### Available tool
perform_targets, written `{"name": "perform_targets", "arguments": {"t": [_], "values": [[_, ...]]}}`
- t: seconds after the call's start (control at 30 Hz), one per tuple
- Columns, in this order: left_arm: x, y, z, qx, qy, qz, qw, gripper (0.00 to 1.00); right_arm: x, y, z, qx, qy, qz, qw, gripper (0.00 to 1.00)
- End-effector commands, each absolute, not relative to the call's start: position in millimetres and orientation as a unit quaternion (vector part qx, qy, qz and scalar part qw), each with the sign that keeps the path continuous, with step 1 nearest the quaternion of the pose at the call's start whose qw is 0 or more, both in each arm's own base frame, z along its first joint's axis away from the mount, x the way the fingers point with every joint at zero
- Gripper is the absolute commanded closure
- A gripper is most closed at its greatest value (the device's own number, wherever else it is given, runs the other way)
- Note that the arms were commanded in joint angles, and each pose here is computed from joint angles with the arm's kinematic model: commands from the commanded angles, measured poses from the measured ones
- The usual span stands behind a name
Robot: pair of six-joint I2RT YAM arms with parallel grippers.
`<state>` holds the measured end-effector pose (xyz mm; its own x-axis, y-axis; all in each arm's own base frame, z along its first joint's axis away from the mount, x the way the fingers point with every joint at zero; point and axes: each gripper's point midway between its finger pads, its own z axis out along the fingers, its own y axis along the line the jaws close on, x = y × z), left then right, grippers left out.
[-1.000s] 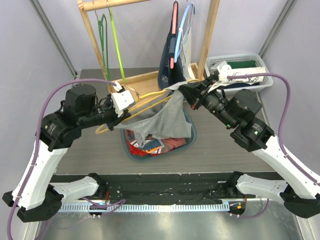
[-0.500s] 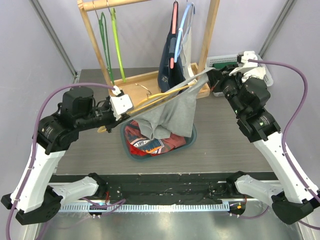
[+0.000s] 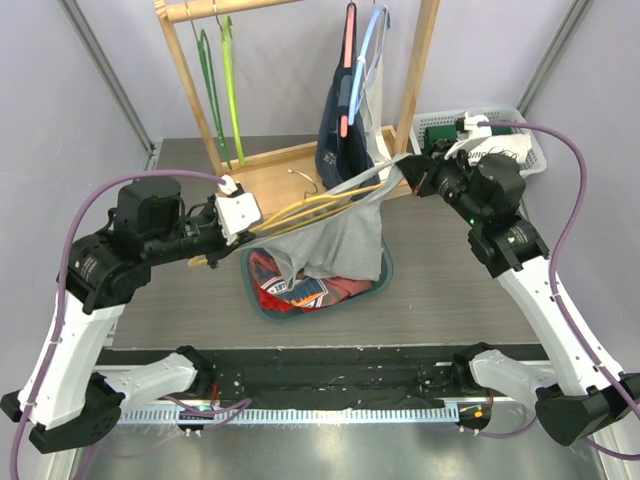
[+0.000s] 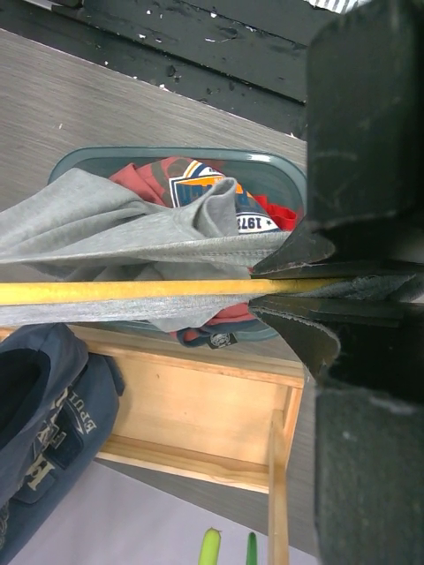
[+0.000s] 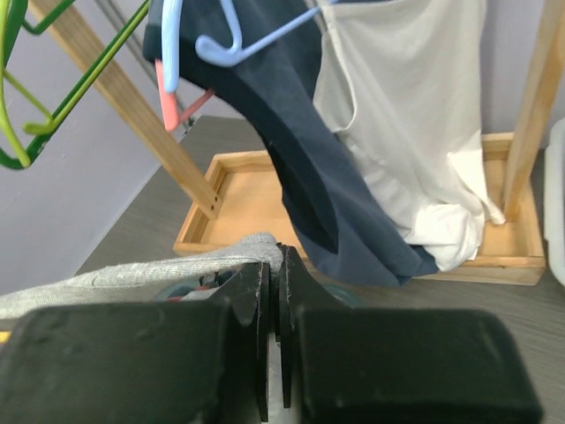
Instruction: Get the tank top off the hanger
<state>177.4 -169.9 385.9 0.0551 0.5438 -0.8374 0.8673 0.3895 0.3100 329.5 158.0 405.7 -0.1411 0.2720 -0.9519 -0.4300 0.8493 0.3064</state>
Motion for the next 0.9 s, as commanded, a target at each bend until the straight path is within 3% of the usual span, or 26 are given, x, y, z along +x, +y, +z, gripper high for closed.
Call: {"name": "perform_targets", "arguments": {"t": [0.0, 0.33, 0.53, 0.73, 0.8, 0.83, 0.87], "values": [[175.0, -166.3, 415.0, 0.514, 0.649, -0.161, 0.538, 0.85, 320.2, 164.2, 411.1, -0.079, 0.688, 0.296, 0.658, 0.99], [183.0, -166.3, 477.1, 0.472, 0.62, -0.159, 0.606, 0.91, 315.5, 159.1, 366.5, -0.052, 0.721, 0.291, 0.626, 0.99], [192.0, -161.1, 472.8, 0.471, 0.626, -0.134, 0.607, 0.91, 302.2, 150.2, 366.9, -0.055, 0.723, 0.28, 0.629, 0.99], [183.5, -168.8, 480.6, 0.474, 0.617, -0.167, 0.605, 0.9, 300.6, 163.2, 355.7, -0.072, 0.732, 0.307, 0.604, 0.98], [180.4, -171.5, 487.5, 0.471, 0.612, -0.179, 0.609, 0.9, 294.2, 176.0, 354.0, -0.101, 0.729, 0.334, 0.588, 0.82], [177.3, -174.5, 494.8, 0.469, 0.606, -0.193, 0.613, 0.91, 292.6, 178.9, 353.8, -0.111, 0.728, 0.34, 0.585, 0.67], [176.7, -177.7, 497.1, 0.469, 0.603, -0.201, 0.613, 0.91, 290.9, 181.3, 352.4, -0.124, 0.727, 0.341, 0.583, 0.63]]}}
